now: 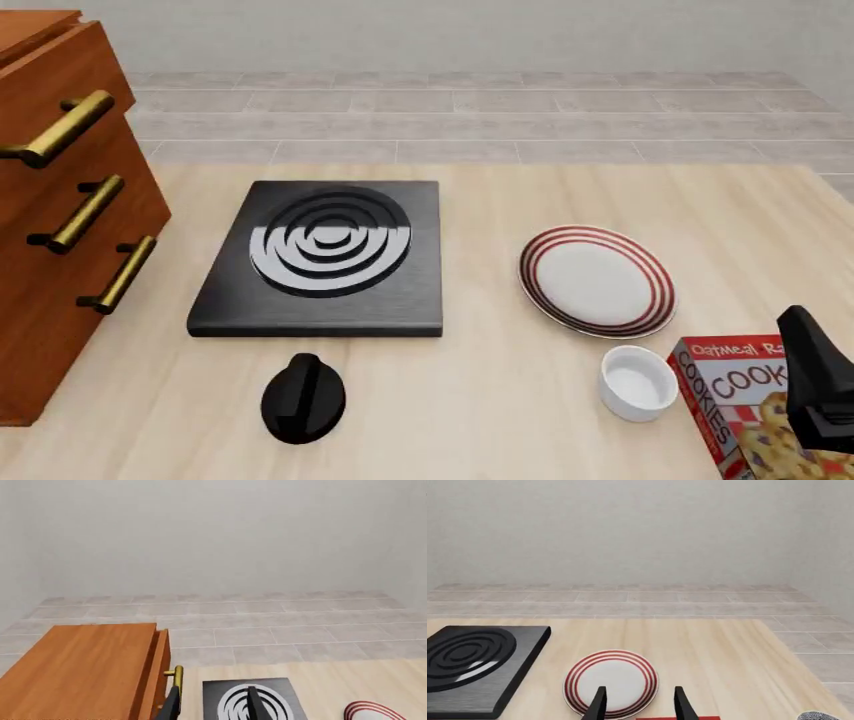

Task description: Pick the akita bowl in the top layer of the wooden cabinet and place it on the plate.

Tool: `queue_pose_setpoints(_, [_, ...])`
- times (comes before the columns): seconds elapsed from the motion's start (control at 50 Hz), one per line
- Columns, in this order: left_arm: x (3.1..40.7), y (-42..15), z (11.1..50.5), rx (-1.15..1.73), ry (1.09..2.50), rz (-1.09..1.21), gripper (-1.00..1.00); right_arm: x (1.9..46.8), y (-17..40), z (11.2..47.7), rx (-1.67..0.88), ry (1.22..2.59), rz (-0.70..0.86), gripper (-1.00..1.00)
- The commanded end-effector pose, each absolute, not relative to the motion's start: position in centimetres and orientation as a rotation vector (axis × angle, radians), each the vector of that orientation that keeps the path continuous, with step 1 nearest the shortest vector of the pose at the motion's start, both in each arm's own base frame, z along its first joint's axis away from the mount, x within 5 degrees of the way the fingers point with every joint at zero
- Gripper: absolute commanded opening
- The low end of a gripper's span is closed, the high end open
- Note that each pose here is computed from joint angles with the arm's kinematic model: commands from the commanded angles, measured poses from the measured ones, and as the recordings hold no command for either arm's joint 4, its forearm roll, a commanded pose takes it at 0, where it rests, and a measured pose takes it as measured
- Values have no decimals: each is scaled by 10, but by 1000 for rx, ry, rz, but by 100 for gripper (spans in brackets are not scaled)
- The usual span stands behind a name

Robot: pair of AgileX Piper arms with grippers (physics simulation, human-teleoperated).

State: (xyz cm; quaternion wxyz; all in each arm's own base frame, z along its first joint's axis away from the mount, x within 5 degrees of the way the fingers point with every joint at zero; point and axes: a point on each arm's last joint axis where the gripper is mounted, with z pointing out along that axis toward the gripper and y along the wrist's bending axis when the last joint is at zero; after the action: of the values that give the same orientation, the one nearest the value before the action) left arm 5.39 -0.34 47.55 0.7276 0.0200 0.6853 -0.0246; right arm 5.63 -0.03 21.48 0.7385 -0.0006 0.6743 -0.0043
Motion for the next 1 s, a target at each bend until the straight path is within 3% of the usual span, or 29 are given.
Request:
queue_pose_setpoints(0.02, [65,-5,484,50,1579,-78,100,56,0,215,-2,1479,-10,100])
queue_pose_setpoints(1.0, [101,2,495,201,1773,194,100,57,0,215,-10,1481,-14,100])
